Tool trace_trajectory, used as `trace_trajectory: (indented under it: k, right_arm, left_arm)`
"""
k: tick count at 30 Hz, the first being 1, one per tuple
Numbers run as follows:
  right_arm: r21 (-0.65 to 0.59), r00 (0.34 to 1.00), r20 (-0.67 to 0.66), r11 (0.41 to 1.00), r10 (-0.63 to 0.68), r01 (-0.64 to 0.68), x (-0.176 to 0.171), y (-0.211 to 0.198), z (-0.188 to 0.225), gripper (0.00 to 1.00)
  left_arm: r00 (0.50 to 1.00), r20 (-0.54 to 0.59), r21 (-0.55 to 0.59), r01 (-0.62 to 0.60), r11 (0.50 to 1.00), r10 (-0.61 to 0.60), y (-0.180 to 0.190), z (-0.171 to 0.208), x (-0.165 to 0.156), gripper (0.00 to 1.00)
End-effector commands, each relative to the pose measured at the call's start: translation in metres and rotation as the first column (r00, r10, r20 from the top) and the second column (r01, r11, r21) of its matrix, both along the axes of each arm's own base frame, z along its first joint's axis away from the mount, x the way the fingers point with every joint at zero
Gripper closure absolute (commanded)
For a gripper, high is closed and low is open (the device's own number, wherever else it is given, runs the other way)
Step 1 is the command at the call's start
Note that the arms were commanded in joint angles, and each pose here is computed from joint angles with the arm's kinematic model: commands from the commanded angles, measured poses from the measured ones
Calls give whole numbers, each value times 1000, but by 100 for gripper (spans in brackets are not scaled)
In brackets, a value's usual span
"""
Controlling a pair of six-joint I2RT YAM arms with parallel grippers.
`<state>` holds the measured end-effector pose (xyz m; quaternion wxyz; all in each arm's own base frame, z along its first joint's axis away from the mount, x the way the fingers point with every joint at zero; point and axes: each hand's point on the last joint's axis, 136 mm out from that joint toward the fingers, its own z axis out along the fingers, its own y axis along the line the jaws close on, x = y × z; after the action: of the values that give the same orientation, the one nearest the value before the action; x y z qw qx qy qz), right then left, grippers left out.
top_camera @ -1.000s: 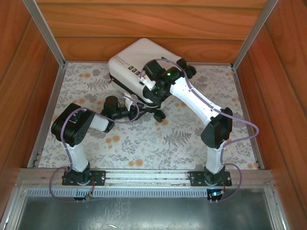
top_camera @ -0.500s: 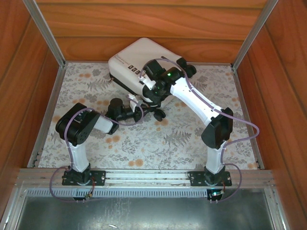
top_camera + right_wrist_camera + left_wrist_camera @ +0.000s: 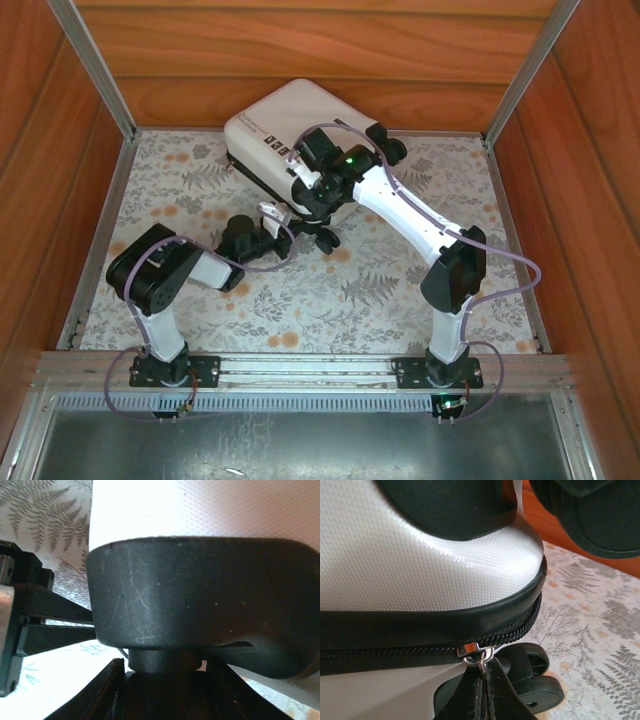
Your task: Pack the luggage
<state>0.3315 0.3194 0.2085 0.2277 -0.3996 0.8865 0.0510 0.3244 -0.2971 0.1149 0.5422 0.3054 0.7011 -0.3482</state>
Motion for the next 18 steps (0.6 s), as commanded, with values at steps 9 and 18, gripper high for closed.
trace_trajectory:
  k: [9, 18]
  right_arm:
    - [406, 981, -181, 914, 63, 17, -25, 87, 69, 100]
    - [275, 986, -116, 958, 116, -81, -32, 102, 41, 100]
  left_arm:
    - [963, 269, 78, -40, 996, 17, -15, 35, -49, 100]
    - [951, 307, 90, 4, 996, -31, -36, 41, -71, 100]
